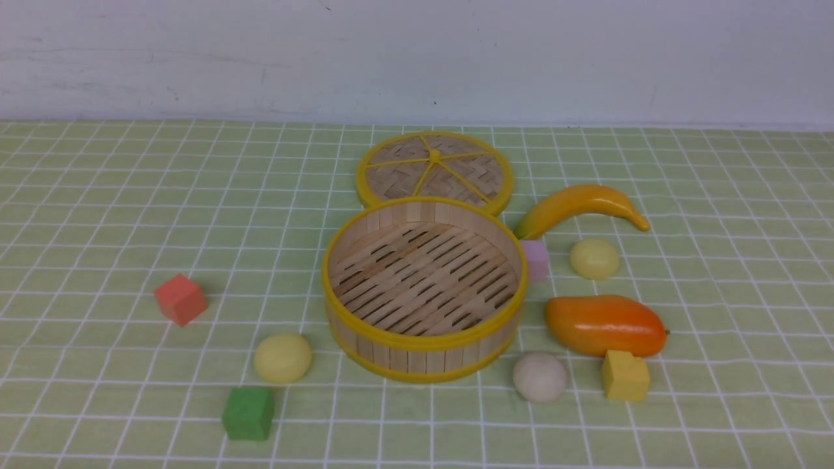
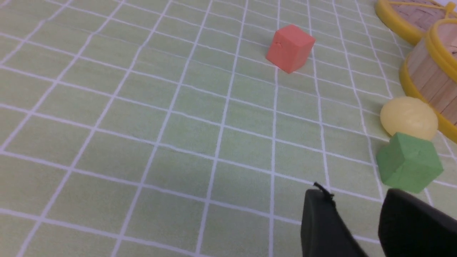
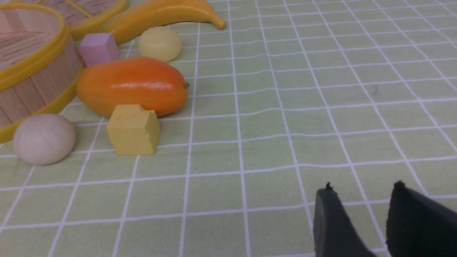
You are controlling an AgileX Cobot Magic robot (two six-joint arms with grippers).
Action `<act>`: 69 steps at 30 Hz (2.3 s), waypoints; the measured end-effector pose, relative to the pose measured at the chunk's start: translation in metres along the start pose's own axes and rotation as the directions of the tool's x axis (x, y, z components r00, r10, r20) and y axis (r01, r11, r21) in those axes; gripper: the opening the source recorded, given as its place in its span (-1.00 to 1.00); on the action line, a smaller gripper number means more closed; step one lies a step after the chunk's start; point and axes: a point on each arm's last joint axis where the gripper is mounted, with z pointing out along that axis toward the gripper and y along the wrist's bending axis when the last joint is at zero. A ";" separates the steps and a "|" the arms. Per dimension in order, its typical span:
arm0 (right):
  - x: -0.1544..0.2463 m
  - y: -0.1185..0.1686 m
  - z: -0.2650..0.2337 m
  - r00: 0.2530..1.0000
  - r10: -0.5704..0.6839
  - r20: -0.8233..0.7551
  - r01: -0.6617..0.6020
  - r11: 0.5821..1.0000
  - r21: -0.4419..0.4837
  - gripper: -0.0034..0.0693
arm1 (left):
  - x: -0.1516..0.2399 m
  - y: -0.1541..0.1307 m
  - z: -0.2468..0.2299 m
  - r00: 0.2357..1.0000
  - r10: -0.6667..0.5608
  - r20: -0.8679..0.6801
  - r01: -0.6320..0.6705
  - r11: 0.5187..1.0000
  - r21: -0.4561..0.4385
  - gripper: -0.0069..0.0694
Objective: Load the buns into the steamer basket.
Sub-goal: Use the left arm to grab a steamed stuffed bun
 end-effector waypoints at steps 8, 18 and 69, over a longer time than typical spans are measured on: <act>0.000 0.000 0.000 1.000 0.000 0.000 0.000 1.000 0.000 -0.25 | -0.013 -0.007 -0.001 0.989 -0.057 0.133 0.046 0.995 0.085 -0.20; 0.000 0.000 0.000 1.000 0.000 0.000 0.000 1.000 0.000 -0.25 | -0.024 -0.013 -0.004 0.963 -0.076 0.259 0.037 0.987 0.154 -0.20; 0.000 0.000 0.000 1.000 0.000 0.000 0.000 1.000 0.000 -0.25 | -0.130 -0.161 0.209 0.648 0.215 -0.730 -0.159 0.976 0.147 -0.20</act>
